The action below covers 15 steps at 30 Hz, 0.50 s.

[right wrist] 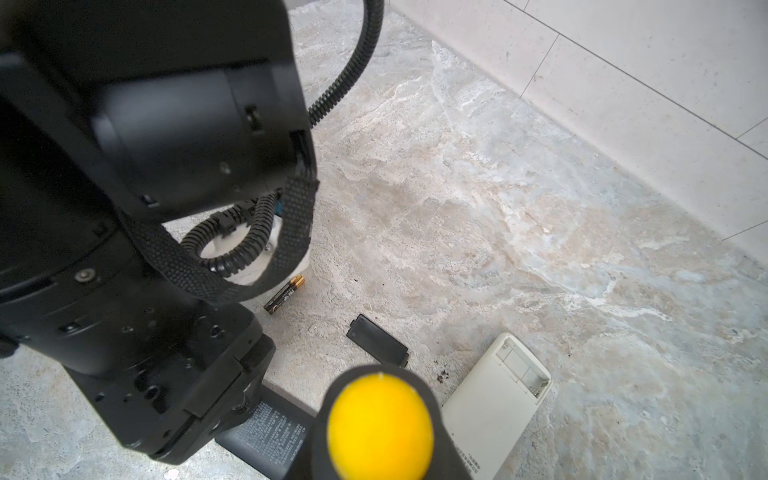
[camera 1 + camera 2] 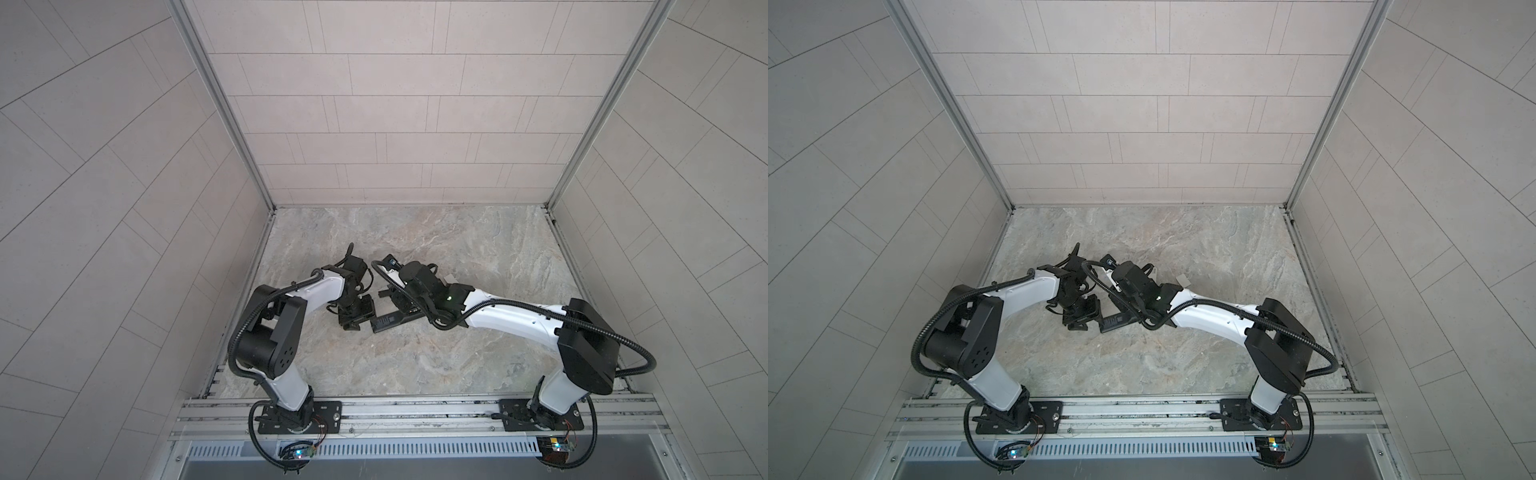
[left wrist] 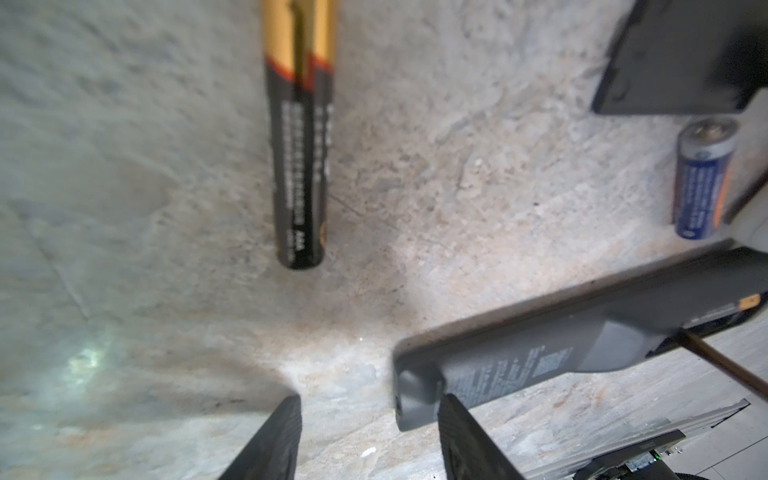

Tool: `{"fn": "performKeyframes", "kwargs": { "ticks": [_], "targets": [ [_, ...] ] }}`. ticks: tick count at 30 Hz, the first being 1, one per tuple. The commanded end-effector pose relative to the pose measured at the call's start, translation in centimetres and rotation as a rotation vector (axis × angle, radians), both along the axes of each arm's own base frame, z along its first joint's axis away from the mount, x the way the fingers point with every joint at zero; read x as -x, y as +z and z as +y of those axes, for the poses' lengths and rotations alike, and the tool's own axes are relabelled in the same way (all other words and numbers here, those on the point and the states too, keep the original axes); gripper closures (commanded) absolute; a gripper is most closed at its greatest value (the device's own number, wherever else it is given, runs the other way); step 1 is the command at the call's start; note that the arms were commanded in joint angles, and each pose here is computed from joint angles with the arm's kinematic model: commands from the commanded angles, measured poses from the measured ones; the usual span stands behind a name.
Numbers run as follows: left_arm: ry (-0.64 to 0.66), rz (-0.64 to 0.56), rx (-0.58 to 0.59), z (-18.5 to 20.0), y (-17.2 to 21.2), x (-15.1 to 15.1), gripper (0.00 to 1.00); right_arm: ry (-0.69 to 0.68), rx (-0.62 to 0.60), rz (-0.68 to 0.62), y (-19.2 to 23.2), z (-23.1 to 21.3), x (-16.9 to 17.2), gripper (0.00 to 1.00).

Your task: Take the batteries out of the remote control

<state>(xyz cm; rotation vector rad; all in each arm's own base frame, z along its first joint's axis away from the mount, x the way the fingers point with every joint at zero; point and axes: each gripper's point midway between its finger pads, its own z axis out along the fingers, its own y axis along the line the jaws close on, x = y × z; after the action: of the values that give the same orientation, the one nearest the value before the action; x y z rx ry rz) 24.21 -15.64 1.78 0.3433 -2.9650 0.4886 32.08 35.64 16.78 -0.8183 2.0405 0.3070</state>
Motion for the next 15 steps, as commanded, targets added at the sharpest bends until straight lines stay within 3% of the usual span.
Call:
{"fn": "performKeyframes", "kwargs": {
  "ticks": [1,10,15],
  "targets": [
    [-0.007,0.081,-0.048,0.8,-3.2,1.9,0.40,-0.050,-0.031,0.024,0.1,-1.4,-0.1,1.00],
    [-0.001,0.082,-0.052,0.8,-3.3,1.9,0.40,-0.115,-0.022,0.055,-1.2,-3.0,-0.3,1.00],
    [0.001,0.086,-0.055,0.9,-3.3,1.9,0.41,-0.105,0.059,0.015,-1.8,-3.3,0.2,1.00]
  ]
}}
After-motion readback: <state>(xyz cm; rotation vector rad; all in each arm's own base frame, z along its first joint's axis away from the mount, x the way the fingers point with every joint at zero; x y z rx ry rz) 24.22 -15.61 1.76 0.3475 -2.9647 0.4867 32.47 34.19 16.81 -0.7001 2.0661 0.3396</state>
